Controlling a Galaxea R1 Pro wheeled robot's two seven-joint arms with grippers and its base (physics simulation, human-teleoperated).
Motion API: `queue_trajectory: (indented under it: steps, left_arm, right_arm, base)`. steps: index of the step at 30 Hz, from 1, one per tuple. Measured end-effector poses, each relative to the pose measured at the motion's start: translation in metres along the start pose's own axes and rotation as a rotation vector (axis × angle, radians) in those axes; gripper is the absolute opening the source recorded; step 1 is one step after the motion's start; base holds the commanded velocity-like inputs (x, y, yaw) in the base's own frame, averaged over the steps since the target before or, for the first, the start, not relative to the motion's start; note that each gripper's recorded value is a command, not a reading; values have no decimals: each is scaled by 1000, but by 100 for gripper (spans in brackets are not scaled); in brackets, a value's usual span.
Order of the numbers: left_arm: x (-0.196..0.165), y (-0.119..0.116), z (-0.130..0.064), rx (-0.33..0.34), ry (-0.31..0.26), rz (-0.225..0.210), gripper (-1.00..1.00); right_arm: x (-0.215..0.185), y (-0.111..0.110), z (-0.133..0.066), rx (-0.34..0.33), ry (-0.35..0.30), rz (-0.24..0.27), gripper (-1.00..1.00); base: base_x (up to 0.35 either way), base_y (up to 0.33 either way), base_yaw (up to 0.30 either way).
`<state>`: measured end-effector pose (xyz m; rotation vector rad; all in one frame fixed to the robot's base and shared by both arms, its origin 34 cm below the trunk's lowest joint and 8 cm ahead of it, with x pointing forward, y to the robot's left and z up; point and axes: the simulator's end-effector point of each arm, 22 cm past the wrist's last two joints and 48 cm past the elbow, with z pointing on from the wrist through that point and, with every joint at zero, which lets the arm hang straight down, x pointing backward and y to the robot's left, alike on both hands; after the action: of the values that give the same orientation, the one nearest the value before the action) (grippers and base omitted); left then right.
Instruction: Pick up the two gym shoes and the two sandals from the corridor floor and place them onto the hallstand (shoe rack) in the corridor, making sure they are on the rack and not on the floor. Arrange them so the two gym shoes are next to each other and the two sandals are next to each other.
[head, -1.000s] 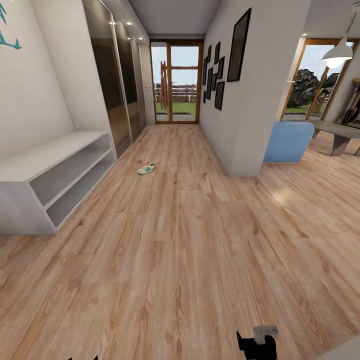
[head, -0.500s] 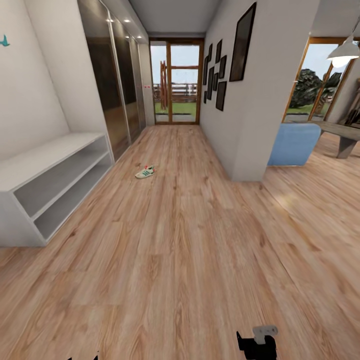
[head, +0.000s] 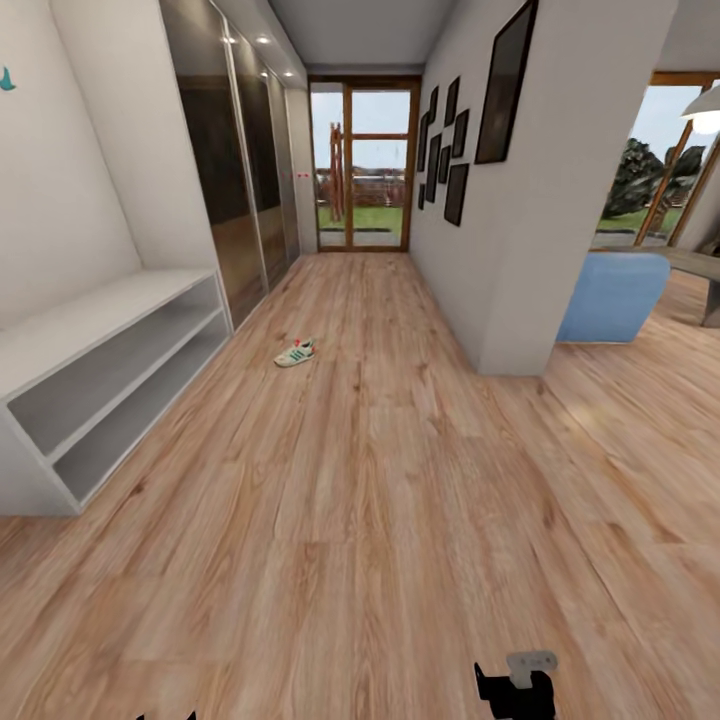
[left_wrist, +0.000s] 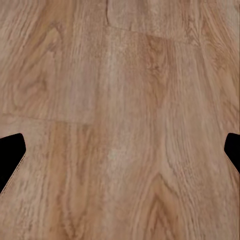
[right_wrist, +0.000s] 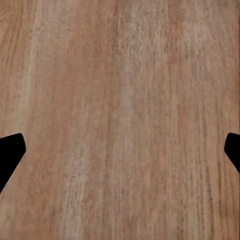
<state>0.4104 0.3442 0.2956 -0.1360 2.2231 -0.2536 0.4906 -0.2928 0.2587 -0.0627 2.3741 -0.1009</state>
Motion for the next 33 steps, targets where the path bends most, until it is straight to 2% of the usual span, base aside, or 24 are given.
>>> queue_trajectory:
  steps: [33]
  left_arm:
    - [0,1,0,-1,0,1,100]
  right_arm:
    - [1,2,0,-4,2,-3,100]
  base:
    - [339,0,1]
